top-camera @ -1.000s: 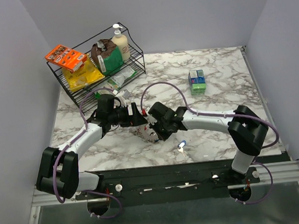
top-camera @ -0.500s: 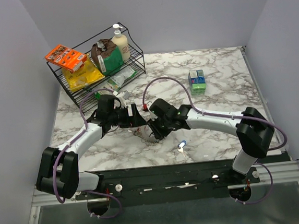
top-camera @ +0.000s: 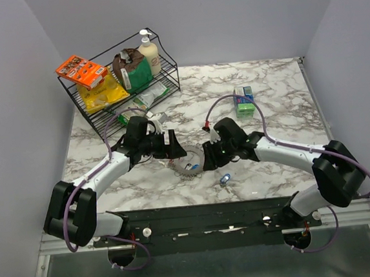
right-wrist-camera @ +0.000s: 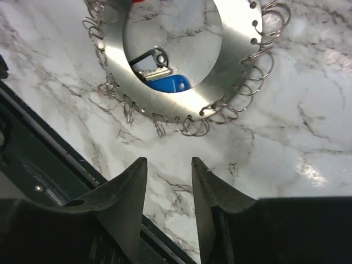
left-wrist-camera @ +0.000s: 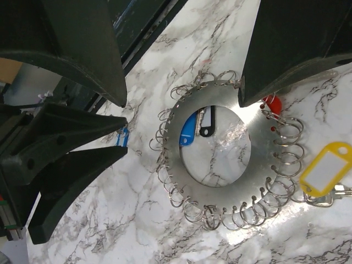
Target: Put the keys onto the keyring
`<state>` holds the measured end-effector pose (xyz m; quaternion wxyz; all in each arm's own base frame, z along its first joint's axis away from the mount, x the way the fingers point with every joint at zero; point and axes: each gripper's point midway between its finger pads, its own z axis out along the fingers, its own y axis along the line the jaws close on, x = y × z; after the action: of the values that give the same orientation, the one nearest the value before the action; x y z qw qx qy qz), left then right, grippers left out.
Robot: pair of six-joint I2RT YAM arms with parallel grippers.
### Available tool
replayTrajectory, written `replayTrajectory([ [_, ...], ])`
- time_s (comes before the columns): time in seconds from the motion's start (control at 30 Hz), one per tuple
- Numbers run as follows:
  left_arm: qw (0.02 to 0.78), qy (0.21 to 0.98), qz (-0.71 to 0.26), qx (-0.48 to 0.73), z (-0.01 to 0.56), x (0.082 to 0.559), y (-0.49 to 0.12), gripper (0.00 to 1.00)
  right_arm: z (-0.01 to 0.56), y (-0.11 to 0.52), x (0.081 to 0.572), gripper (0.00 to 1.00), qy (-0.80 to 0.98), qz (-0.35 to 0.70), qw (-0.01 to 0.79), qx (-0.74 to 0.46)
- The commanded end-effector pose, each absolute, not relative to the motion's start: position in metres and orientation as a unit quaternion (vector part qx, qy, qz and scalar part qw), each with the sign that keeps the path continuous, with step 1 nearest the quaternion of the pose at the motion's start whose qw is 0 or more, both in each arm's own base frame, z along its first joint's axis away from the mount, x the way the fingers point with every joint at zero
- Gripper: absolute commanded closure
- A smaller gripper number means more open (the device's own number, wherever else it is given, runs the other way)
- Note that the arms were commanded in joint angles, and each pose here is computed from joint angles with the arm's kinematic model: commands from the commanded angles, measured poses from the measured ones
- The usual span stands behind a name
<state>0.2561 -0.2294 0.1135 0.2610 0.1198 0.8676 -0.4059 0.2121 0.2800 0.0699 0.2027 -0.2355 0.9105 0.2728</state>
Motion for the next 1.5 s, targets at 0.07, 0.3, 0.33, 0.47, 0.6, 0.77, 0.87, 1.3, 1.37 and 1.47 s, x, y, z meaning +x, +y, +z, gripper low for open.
replayTrajectory([
  [0.07,0.276,0.86,-0.407,0.136,0.121,0.265,-0.236,0.09,0.085,0.304,0.178,0.56,0.86,0.414,0.195,-0.227],
  [0.3,0.281,0.855,-0.414,0.139,0.126,0.268,-0.239,0.09,0.06,0.311,0.175,0.59,0.861,0.443,0.178,-0.174],
  [0.33,0.285,0.853,-0.414,0.139,0.127,0.268,-0.239,0.08,0.058,0.31,0.177,0.59,0.862,0.442,0.183,-0.166],
  [0.47,0.287,0.852,-0.415,0.138,0.127,0.269,-0.24,0.07,0.056,0.306,0.193,0.59,0.865,0.427,0.224,-0.137],
  [0.6,0.291,0.848,-0.42,0.139,0.129,0.27,-0.241,0.07,0.048,0.306,0.198,0.59,0.873,0.415,0.225,-0.124],
  [0.77,0.291,0.848,-0.421,0.138,0.129,0.27,-0.241,0.06,0.036,0.305,0.199,0.6,0.88,0.408,0.217,-0.109],
  [0.87,0.29,0.848,-0.422,0.139,0.129,0.27,-0.242,0.07,0.031,0.304,0.198,0.62,0.882,0.407,0.213,-0.103],
  [1.3,0.288,0.847,-0.424,0.139,0.126,0.269,-0.242,0.07,0.009,0.3,0.202,0.63,0.896,0.382,0.206,-0.093],
  [1.37,0.287,0.847,-0.425,0.14,0.126,0.27,-0.243,0.07,0.008,0.304,0.205,0.64,0.895,0.384,0.207,-0.094],
  [1.47,0.29,0.845,-0.425,0.143,0.129,0.272,-0.244,0.07,0.004,0.304,0.207,0.66,0.898,0.378,0.205,-0.095],
])
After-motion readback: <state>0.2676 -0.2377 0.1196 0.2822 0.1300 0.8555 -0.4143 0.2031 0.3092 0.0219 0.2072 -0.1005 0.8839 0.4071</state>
